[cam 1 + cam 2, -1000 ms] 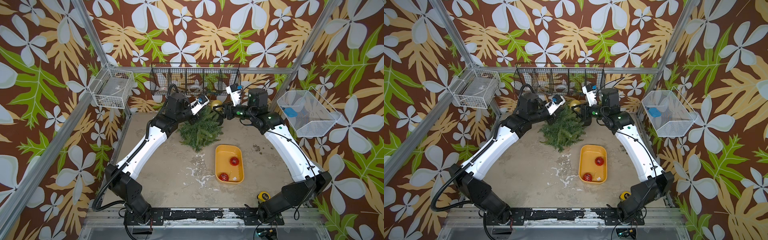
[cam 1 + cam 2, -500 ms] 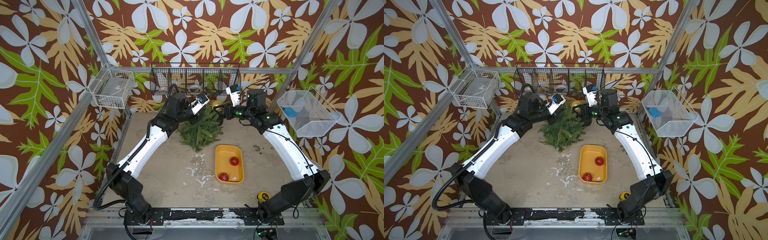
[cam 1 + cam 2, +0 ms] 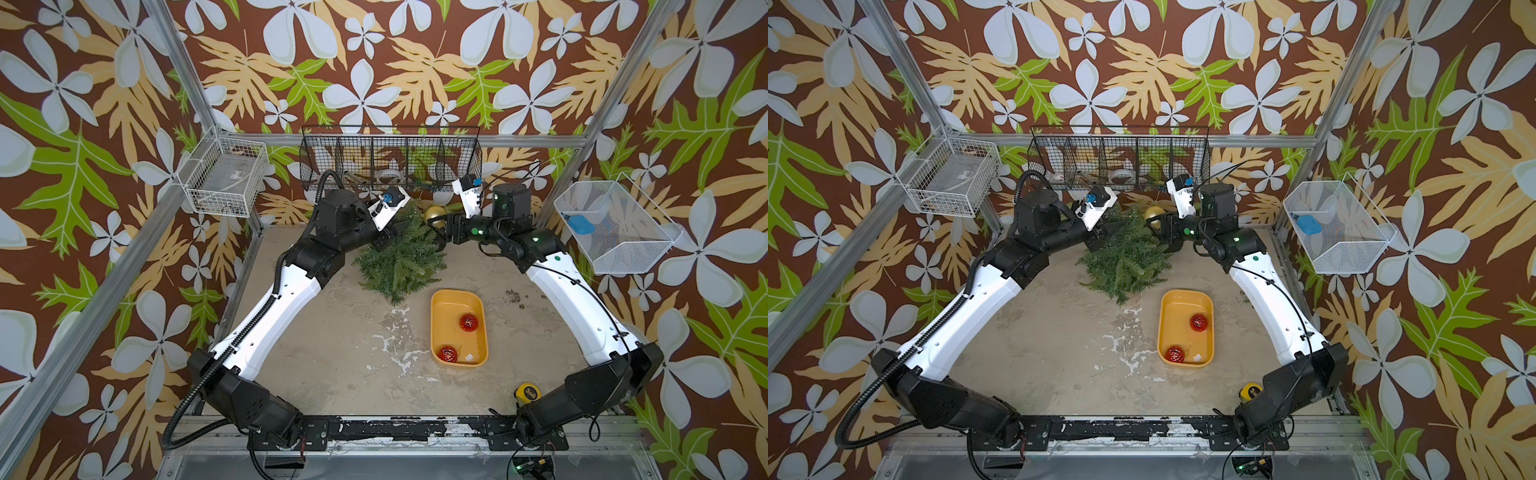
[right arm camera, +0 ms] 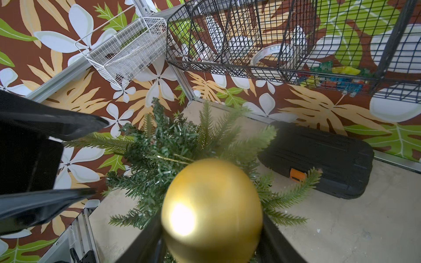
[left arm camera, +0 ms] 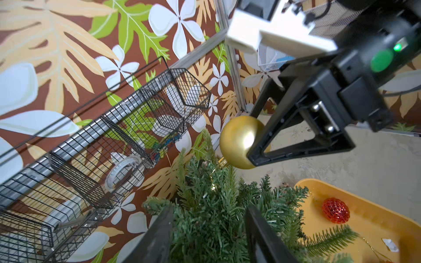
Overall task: Decorate the small christmas tree with ornaments
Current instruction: Hang an ornament on the christmas tree.
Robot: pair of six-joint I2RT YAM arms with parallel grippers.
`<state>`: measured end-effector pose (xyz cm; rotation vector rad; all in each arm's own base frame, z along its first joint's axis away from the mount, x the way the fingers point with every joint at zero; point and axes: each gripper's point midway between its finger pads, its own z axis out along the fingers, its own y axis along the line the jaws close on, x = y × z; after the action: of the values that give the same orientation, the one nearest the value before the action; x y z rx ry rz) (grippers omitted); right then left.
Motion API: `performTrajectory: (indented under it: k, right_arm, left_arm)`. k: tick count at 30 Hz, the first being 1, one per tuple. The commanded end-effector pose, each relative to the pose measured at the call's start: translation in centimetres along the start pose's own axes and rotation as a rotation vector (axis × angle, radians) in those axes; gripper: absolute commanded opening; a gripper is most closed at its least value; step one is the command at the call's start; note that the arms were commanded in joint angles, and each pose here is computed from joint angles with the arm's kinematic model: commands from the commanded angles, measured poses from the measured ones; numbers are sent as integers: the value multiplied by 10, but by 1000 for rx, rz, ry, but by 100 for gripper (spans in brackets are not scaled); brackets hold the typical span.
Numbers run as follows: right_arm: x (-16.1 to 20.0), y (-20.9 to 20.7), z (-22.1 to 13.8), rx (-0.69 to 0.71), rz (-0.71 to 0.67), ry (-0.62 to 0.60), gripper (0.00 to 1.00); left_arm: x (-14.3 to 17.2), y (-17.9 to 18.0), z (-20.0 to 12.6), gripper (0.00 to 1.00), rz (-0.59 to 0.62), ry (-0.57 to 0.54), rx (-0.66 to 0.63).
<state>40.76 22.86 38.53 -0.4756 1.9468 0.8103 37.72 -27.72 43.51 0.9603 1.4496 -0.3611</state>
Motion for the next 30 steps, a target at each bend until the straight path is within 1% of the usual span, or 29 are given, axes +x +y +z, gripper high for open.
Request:
performTrajectory:
  k: [1,3,9,15,20,22,24,26,30]
  right_arm:
    - [-10,2,-3,2,-7,-42,70]
    - [-10,0,-5,15,-7,-43,72]
    - [-10,-7,-15,87,-22,-50,74]
    - [-7,-8,-29,128,-33,-50,72]
    - [11,-11,-43,175,-35,-13,71]
    - [20,-14,-49,205,-36,9,71]
    - [33,-21,-57,253,-30,38,70]
    - [47,-25,-64,283,-29,69,70]
    - [91,-44,-76,388,-4,190,69]
  left_arm:
    - [-28,3,-12,55,-25,-107,-13]
    - [-36,2,-19,56,-34,-136,-14]
    - [-50,1,-42,59,-72,-201,-36]
    - [-39,-1,-64,59,-127,-212,-88]
    - [-18,-14,-86,59,-186,-199,-99]
    - [-3,-21,-94,59,-202,-177,-98]
    - [17,-34,-104,60,-207,-159,-87]
    - [41,-42,-112,60,-220,-133,-102]
    - [82,-56,-125,60,-229,-78,-126]
